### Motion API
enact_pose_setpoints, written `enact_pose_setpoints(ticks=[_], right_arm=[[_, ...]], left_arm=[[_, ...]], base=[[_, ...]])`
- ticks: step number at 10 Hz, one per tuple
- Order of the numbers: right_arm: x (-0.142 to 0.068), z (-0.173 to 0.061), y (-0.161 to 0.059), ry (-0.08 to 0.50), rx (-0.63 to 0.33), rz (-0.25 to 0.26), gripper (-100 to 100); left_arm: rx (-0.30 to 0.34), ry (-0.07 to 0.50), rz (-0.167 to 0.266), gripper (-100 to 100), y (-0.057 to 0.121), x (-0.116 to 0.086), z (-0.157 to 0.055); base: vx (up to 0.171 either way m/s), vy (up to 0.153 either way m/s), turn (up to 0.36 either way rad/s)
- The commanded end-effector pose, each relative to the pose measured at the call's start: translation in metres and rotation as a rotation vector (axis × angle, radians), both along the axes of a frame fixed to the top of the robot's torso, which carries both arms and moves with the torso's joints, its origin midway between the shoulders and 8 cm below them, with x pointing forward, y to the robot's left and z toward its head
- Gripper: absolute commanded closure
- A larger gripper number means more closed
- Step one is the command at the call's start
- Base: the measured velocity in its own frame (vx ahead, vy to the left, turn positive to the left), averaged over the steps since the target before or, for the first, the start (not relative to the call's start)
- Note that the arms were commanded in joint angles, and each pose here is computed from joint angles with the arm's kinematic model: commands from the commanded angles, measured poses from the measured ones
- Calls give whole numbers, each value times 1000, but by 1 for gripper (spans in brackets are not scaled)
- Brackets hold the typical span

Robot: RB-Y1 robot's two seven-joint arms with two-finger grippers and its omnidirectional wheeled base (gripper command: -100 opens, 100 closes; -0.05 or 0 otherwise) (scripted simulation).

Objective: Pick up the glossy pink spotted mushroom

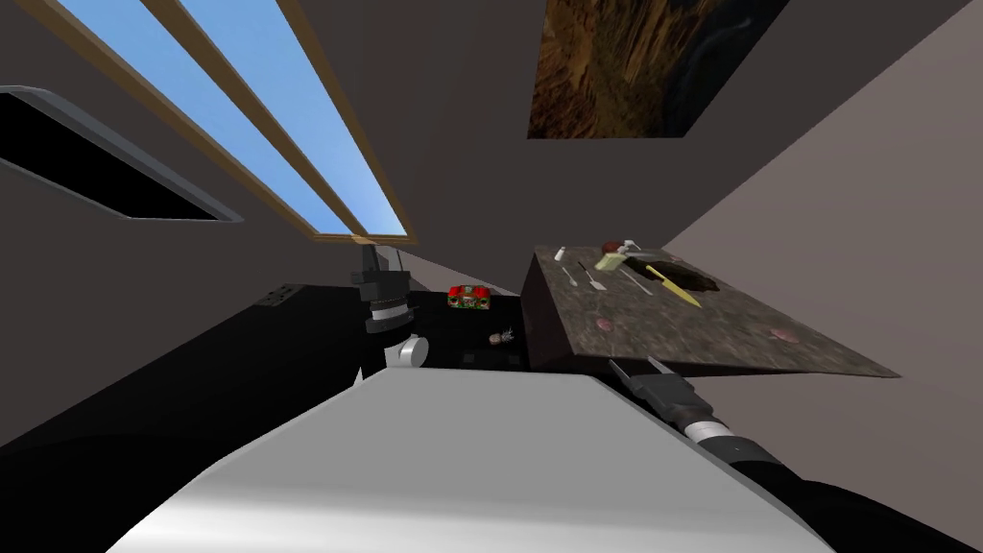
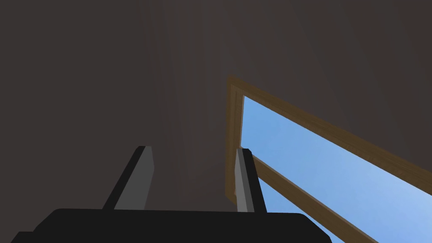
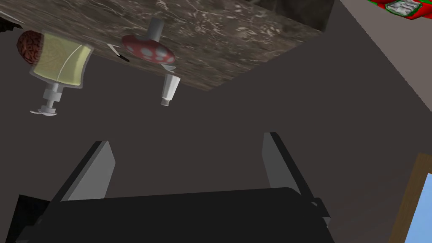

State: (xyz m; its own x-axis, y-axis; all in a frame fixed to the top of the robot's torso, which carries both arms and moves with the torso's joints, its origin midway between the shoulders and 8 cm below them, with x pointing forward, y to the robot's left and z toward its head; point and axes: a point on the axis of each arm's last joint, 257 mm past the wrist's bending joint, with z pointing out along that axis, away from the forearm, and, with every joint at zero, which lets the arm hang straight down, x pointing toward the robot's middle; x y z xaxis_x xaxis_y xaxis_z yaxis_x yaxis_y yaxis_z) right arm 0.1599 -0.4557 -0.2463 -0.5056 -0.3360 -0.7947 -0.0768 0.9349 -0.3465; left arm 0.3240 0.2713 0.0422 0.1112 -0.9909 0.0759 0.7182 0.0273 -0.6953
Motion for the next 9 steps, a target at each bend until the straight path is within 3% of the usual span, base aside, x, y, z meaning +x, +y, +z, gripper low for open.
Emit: enact_pose_setpoints(ticks=[1, 2, 3, 6, 7, 9], right_arm=[[-15, -9, -9, 72, -80, 34, -100], [-29, -15, -14, 129, -135, 63, -100], [-29, -16, -15, 133, -143, 68, -100], [-67, -33, -27, 293, -300, 176, -100], [-68, -33, -27, 297, -309, 182, -100], [-91, -42, -32, 389, -396, 262, -100]], left_arm=[[0, 0, 0, 0, 0, 0, 0], [0, 0, 0, 0, 0, 0, 0], [0, 0, 0, 0, 0, 0, 0], [0, 0, 0, 0, 0, 0, 0], [0, 0, 0, 0, 0, 0, 0], [0, 0, 0, 0, 0, 0, 0]], base=[[94, -5, 121], [136, -7, 214], [104, -21, 65], [125, -35, 148], [112, -32, 32], [121, -53, 109]])
